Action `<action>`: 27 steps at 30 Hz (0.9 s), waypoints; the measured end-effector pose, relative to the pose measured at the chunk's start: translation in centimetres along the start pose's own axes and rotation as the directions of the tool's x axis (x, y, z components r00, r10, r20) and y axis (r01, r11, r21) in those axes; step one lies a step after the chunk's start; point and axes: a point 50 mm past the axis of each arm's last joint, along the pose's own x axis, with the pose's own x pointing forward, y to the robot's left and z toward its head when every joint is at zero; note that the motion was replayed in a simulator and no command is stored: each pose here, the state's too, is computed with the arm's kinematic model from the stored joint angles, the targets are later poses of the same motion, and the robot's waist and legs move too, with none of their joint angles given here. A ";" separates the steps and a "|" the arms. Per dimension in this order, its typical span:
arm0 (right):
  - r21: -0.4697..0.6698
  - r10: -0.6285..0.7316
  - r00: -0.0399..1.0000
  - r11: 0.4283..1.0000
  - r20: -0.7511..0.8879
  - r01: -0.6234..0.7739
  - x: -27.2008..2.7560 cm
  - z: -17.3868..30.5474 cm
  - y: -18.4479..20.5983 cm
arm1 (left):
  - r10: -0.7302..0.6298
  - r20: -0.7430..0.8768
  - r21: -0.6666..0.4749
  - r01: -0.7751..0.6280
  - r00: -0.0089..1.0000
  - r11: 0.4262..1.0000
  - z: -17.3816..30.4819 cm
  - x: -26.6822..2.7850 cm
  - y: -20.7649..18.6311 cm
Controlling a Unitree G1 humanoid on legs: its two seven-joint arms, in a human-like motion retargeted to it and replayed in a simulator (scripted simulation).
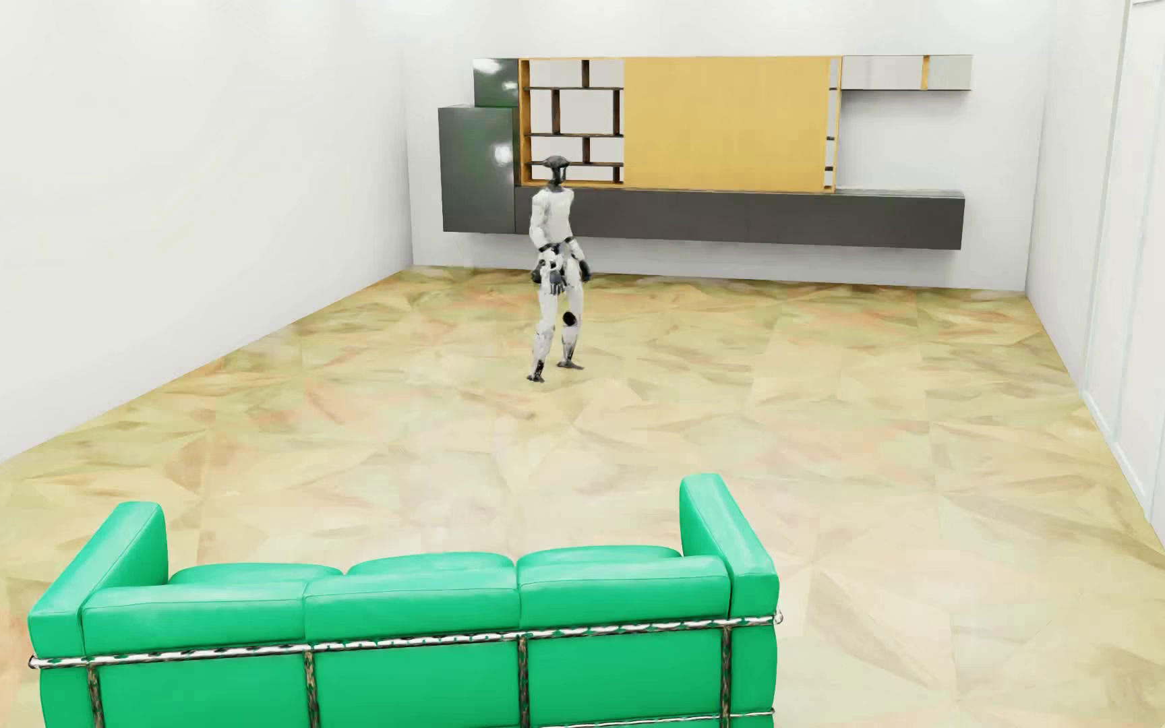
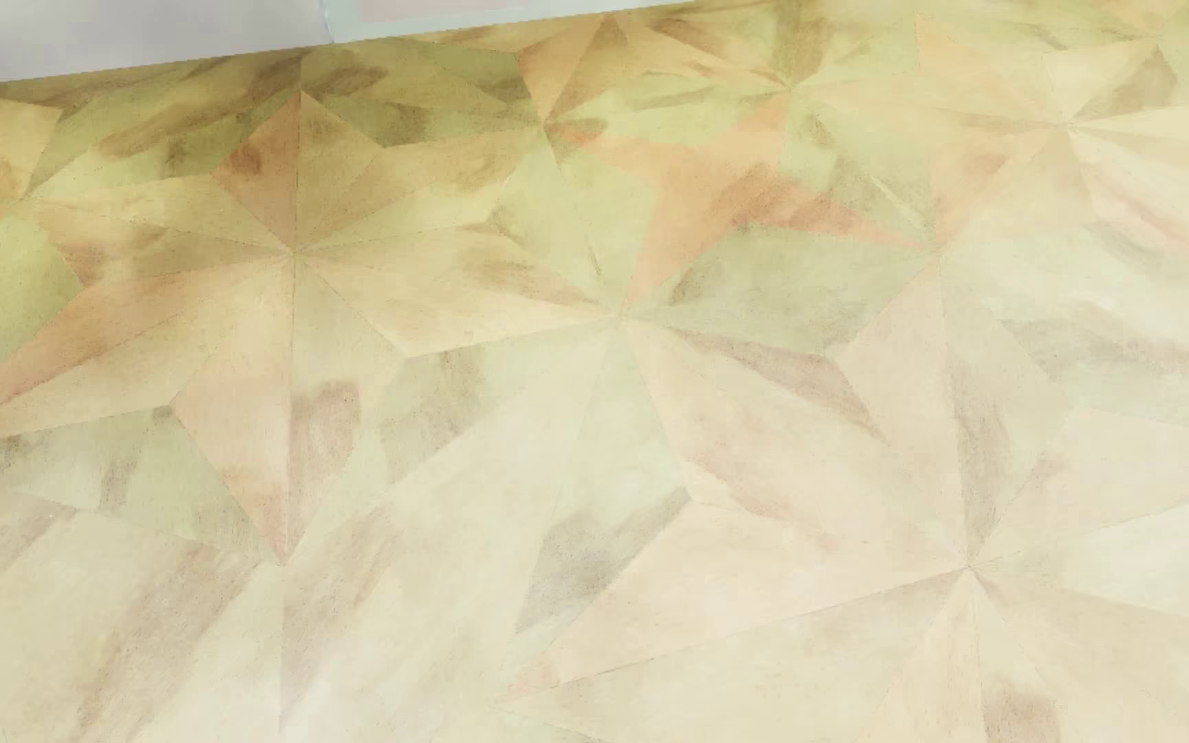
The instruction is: Go to the dark green sofa
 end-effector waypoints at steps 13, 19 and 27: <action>-0.034 -0.026 0.999 0.999 -0.030 0.025 0.2 -1.0 -1.6 | 0.093 0.147 -0.101 -0.078 0.985 0.992 3.0 -0.5 1.8; 0.022 -0.031 0.997 0.999 -0.072 0.032 -0.3 -3.6 -0.8 | 0.066 0.207 0.108 -0.089 0.976 0.990 3.9 -0.6 1.4; 0.074 -0.318 0.947 0.947 0.051 0.314 -2.6 -3.9 -5.5 | 0.207 0.328 -0.095 -0.186 0.922 0.978 6.2 -1.2 5.5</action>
